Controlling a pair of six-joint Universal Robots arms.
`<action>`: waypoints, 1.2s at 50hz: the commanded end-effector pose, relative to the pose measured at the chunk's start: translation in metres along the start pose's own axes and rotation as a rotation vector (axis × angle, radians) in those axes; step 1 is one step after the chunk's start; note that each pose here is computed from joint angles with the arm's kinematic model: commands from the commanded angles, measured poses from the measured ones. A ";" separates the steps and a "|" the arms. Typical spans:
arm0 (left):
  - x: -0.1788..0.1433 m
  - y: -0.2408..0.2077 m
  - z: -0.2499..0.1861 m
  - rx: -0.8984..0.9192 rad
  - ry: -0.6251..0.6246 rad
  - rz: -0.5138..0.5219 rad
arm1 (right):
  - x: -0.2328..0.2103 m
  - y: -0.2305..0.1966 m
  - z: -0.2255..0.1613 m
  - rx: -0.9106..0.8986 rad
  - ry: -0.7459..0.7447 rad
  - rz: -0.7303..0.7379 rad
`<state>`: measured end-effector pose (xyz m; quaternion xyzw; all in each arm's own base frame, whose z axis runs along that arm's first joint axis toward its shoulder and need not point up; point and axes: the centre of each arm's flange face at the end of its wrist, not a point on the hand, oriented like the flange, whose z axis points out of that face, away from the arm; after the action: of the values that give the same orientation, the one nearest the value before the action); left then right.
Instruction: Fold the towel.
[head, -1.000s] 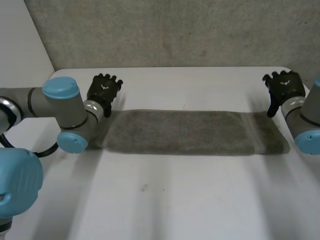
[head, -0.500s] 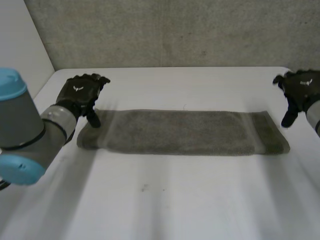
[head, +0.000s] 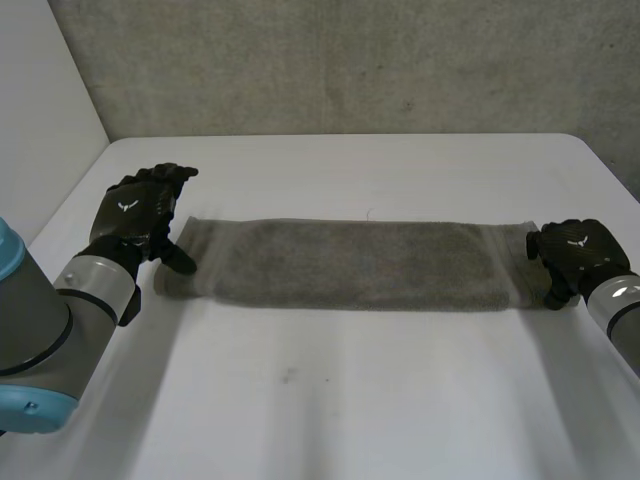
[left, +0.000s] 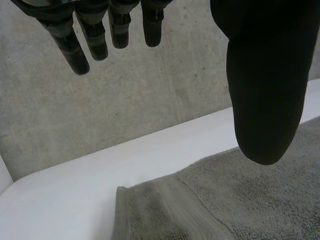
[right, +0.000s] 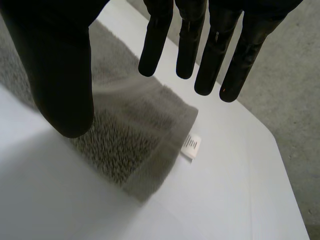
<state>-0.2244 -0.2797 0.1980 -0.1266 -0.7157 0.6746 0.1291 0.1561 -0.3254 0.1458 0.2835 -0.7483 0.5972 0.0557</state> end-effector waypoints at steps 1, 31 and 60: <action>0.001 -0.001 -0.003 0.006 0.001 0.001 | 0.003 0.021 0.011 -0.049 0.004 -0.045; 0.002 -0.003 -0.013 0.012 0.004 0.000 | 0.134 0.052 0.032 -0.124 0.305 -0.031; -0.003 -0.010 -0.017 0.046 -0.014 0.000 | -0.240 -0.124 -0.022 0.389 -0.596 0.084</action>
<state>-0.2166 -0.2661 0.2085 -0.1202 -0.7044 0.6878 0.1274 0.3625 -0.2817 0.2010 0.3690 -0.6185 0.6647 -0.1989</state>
